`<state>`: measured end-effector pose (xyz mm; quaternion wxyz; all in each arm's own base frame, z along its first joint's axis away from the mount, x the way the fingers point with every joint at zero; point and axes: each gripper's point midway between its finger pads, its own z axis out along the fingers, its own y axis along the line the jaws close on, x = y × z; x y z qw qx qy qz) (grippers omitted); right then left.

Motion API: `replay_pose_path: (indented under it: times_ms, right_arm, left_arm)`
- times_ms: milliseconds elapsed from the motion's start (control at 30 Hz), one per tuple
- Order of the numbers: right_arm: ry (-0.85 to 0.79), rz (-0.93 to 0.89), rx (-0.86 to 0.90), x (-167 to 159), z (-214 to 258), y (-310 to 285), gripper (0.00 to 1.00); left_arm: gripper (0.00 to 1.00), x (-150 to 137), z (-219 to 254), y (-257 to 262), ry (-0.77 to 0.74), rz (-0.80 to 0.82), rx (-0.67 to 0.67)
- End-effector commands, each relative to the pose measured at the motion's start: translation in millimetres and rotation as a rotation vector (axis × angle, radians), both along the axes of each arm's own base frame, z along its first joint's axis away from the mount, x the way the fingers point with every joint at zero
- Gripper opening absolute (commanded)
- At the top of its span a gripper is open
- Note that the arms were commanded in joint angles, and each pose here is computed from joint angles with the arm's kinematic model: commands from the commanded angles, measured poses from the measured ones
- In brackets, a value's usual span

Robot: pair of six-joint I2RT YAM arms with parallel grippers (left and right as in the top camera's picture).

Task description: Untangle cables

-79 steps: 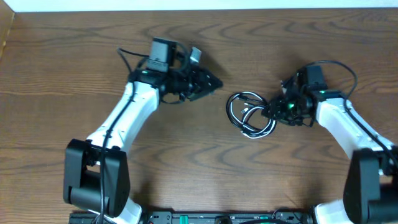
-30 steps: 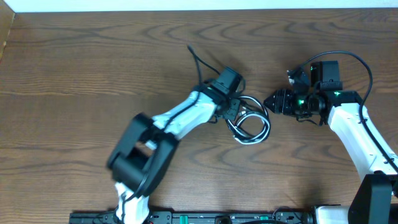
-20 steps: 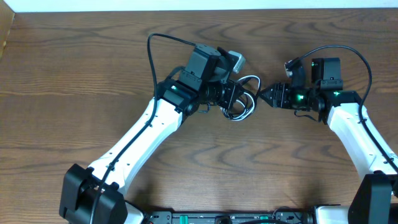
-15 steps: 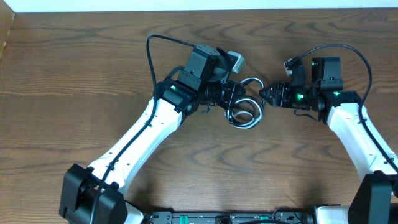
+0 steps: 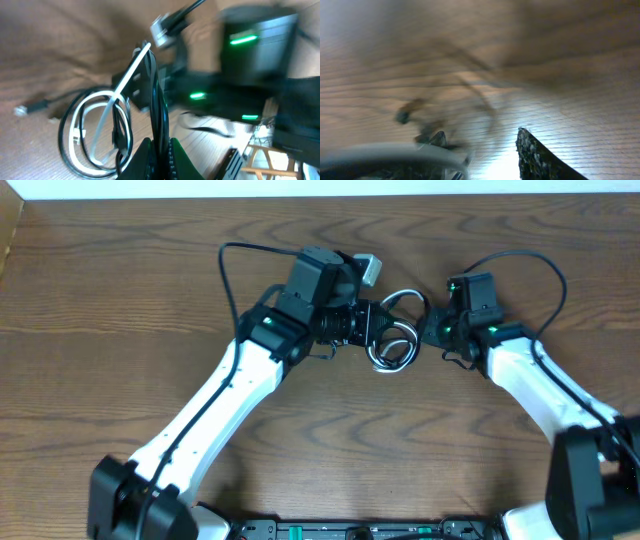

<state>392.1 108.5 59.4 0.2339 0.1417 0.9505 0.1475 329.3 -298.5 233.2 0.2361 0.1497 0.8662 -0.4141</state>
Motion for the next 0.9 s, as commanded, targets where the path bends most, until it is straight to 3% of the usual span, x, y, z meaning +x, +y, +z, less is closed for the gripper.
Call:
replay_pose_path:
  times_ms: [0,233,433,533,700,733,767,867]
  right_arm:
    - [0.057,-0.071,-0.056,0,-22,-14,0.39]
    - [0.160,-0.113,-0.080,-18,-36,-35,0.36]
    - [0.262,-0.121,-0.090,-37,-44,-69,0.26]
    - [0.178,0.089,0.131,-25,-23,-37,0.41]
    - [0.048,0.251,0.277,-13,29,-6,0.55]
    - [0.003,0.295,0.312,-11,46,2,0.67]
    - [-0.011,0.302,0.319,-10,52,4,0.70]
    - [-0.086,0.300,0.316,-3,74,2,0.99]
  left_arm:
    - [0.07,2,52,21,-0.102,0.061,-0.071]
    - [0.07,35,74,87,-0.158,0.238,-0.082]
    - [0.08,49,65,125,-0.128,0.332,-0.052]
    - [0.08,48,65,124,-0.125,0.327,-0.054]
    - [0.07,49,66,124,-0.126,0.329,-0.058]
    - [0.07,48,65,124,-0.121,0.330,-0.057]
    - [0.07,48,65,124,-0.115,0.331,-0.056]
    - [0.07,45,63,119,-0.101,0.321,-0.059]
